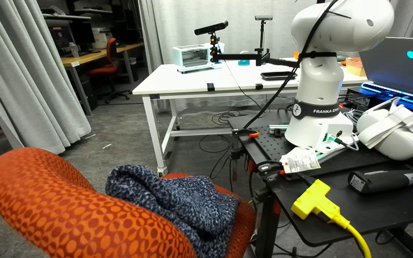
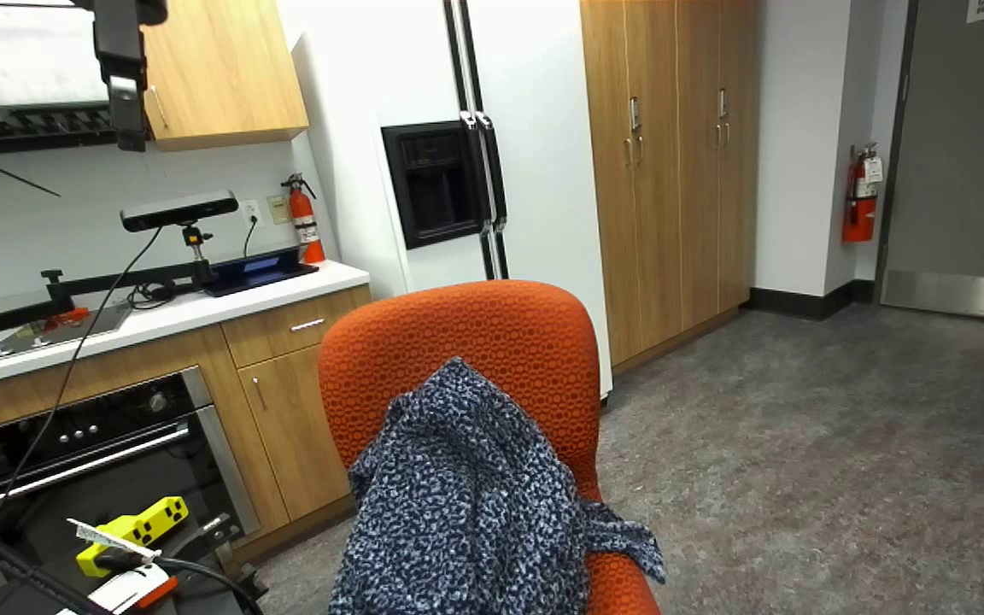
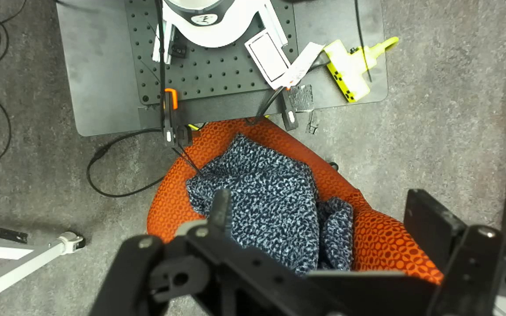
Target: Hang the fleece on the head rest of the armchair
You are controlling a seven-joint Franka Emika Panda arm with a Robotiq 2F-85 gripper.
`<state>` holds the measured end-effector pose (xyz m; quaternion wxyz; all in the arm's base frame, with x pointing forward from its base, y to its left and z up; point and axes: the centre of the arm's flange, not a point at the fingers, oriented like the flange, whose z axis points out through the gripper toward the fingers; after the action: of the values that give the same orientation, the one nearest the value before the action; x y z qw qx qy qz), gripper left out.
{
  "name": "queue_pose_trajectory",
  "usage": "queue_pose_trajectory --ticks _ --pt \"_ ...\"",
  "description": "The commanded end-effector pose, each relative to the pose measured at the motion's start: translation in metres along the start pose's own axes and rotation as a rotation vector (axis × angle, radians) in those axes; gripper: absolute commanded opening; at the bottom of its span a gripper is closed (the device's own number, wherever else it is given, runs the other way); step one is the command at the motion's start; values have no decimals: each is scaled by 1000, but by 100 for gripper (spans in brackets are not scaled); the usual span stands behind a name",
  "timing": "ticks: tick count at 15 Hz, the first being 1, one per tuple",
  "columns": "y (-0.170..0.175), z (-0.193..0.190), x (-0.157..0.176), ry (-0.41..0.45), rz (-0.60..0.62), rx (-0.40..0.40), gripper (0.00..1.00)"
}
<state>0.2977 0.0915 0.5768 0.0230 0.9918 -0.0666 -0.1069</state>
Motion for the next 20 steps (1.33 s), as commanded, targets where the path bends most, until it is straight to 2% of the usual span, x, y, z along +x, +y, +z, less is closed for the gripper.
queue_pose_trajectory --ticks 1,15,20 --pt "0 0 0 0 0 0 100" --pt "1 2 6 13 4 -17 100" --pt "15 8 52 134 54 -47 100"
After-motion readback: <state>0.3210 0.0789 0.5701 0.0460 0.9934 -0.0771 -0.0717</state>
